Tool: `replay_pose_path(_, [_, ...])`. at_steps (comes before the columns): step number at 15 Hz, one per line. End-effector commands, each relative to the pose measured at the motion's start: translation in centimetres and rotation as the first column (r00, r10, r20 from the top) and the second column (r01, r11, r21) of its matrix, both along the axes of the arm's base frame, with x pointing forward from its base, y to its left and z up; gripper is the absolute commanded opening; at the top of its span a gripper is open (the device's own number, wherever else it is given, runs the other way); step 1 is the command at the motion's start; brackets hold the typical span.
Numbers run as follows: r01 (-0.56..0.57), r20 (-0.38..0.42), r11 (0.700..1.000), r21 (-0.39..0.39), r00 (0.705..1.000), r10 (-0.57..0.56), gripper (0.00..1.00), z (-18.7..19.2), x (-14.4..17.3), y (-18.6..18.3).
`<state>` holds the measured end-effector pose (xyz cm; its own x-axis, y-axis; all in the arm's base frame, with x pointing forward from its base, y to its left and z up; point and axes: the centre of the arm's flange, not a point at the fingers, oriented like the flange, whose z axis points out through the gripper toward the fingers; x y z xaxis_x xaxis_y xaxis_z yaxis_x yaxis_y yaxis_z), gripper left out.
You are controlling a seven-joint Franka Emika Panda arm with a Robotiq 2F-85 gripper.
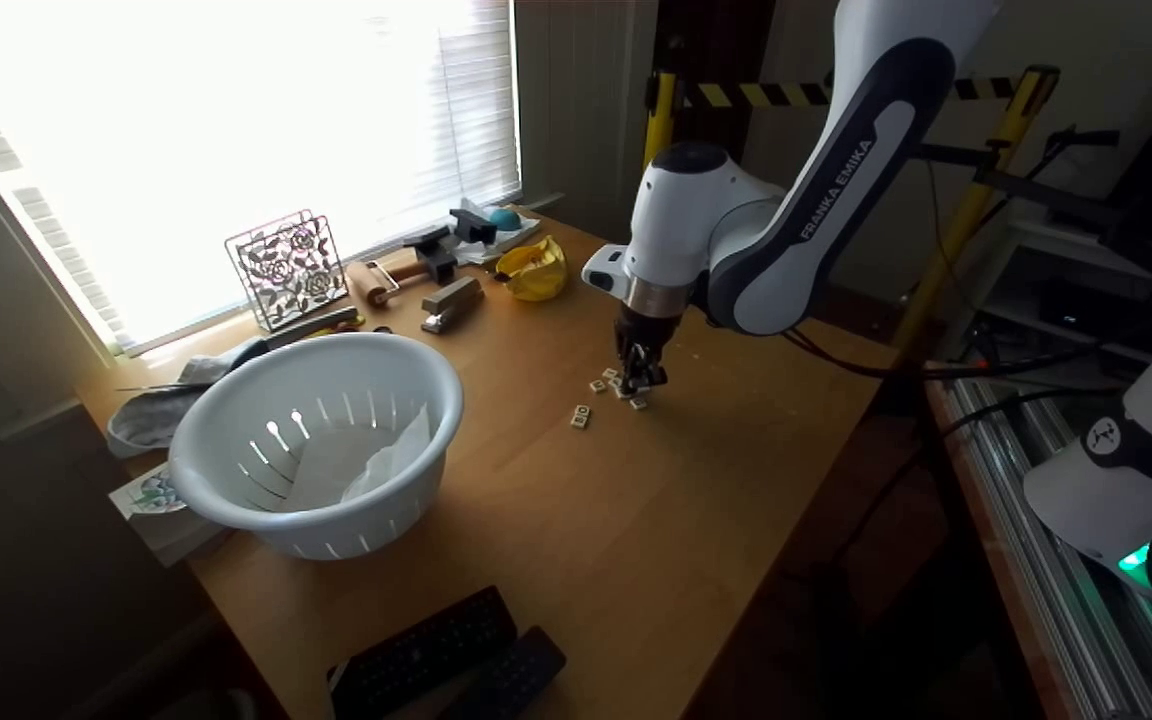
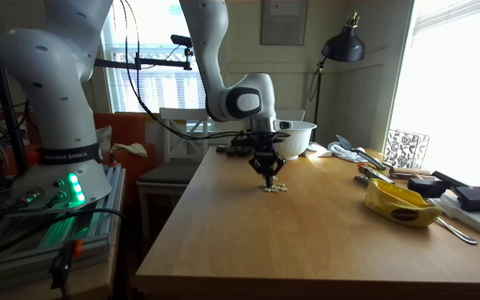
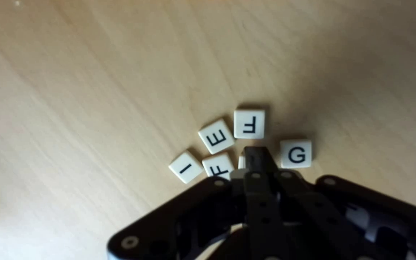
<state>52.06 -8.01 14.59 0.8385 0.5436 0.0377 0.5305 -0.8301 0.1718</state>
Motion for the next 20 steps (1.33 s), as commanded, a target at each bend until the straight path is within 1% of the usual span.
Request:
replay_pose_path(1, [0.041,-0.050,0.999,0.026,0.998,-0.040,0.00,-1.3,1.0,-0.2])
replay_pose_path(4, [0.105,-0.095,0.994,0.039,0.990,-0.101,0.00,-1.6,1.7,-0.2])
replay_pose_path(7, [0.208,-0.134,0.977,0.051,0.971,-0.199,0.00,-1.6,2.4,0.0])
replay_pose_path(10, [0.331,-0.162,0.941,0.066,0.934,-0.317,0.00,-1.9,3.0,0.1])
replay_pose_path(11, [0.373,-0.170,0.925,0.070,0.918,-0.358,0.00,-1.9,3.2,0.1])
replay_pose_path(14, [0.506,-0.183,0.859,0.083,0.855,-0.486,0.00,-2.0,3.7,-0.2])
replay_pose_path(17, [0.629,-0.224,0.770,0.106,0.770,-0.598,0.00,-2.2,4.3,-0.4])
replay_pose_path(20, [0.723,-0.259,0.681,0.119,0.685,-0.681,0.00,-2.3,4.8,-0.5])
